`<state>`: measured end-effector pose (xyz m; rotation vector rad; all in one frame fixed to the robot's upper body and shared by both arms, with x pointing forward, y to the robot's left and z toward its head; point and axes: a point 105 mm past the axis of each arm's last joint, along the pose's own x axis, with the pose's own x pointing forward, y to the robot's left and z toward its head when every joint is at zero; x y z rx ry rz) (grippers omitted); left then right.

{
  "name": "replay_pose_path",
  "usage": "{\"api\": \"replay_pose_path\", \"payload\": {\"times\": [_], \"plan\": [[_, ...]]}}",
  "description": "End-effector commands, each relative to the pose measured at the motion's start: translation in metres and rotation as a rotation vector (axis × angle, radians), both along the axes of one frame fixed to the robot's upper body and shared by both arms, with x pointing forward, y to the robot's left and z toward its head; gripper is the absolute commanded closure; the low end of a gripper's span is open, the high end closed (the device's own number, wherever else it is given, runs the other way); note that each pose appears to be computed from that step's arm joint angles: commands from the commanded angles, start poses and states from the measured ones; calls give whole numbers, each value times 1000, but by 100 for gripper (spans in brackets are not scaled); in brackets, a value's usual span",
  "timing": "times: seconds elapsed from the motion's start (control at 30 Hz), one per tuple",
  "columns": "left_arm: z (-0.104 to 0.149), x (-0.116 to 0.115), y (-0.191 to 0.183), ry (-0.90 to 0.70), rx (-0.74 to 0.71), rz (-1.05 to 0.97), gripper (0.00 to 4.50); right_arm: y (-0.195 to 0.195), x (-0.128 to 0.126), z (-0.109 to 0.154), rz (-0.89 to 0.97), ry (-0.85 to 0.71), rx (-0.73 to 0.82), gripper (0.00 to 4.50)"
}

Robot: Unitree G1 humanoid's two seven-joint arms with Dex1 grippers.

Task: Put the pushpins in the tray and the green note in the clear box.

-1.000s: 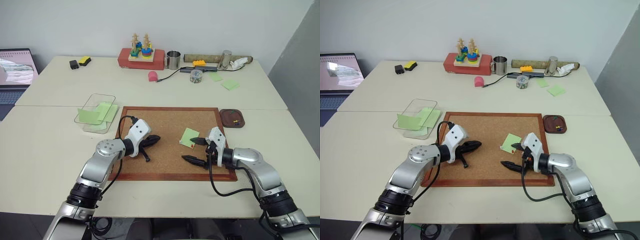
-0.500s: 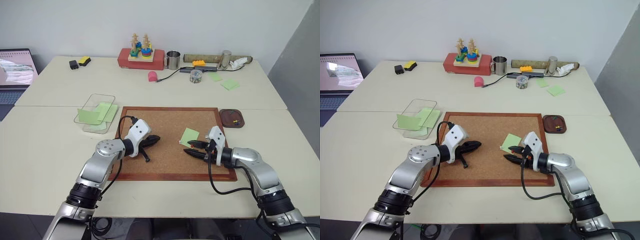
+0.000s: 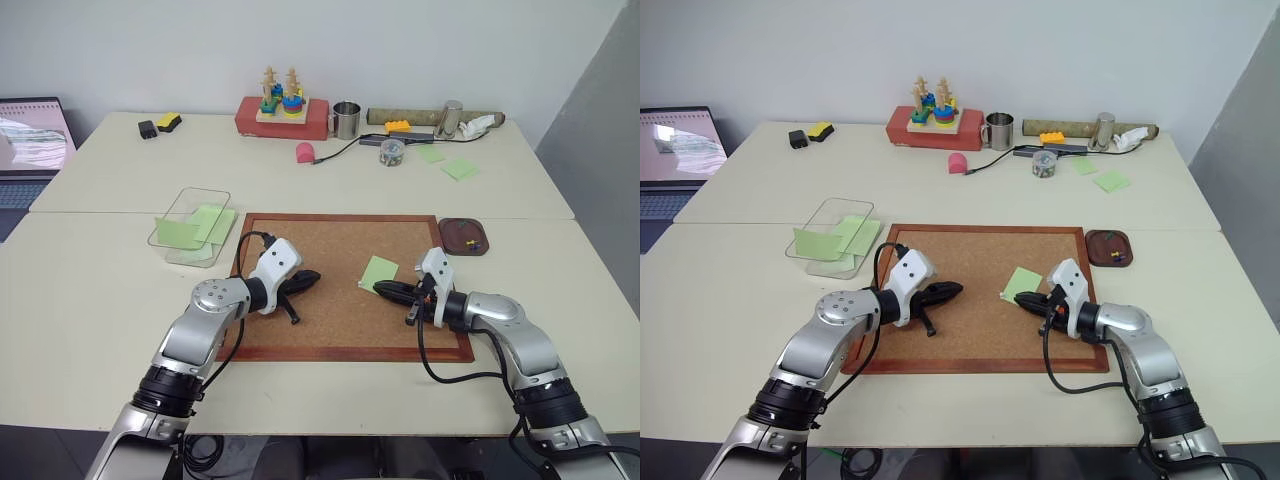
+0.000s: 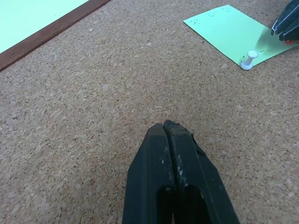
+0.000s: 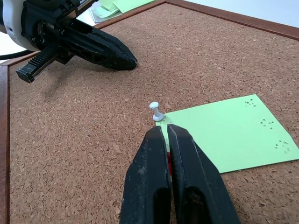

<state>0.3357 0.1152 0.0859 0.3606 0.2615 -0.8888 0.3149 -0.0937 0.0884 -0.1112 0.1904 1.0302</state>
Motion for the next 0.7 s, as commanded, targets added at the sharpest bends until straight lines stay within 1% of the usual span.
{"api": "replay_pose_path", "payload": {"times": [0.03, 0.2, 0.43, 0.53, 0.7], "plan": [[-13, -7, -3, 54, 24, -30, 450, 10, -3, 38, 41, -98, 71, 444], [-15, -10, -3, 60, 22, -31, 450, 13, -5, 56, 39, -111, 113, 444], [-15, -11, -4, 62, 21, -37, 450, 10, -4, 62, 27, -103, 122, 444], [-15, -11, -4, 62, 21, -38, 450, -2, 11, 72, -62, -98, 180, 444], [-16, -11, -4, 61, 22, -38, 450, -43, 53, 89, -341, -147, 219, 444]]}}
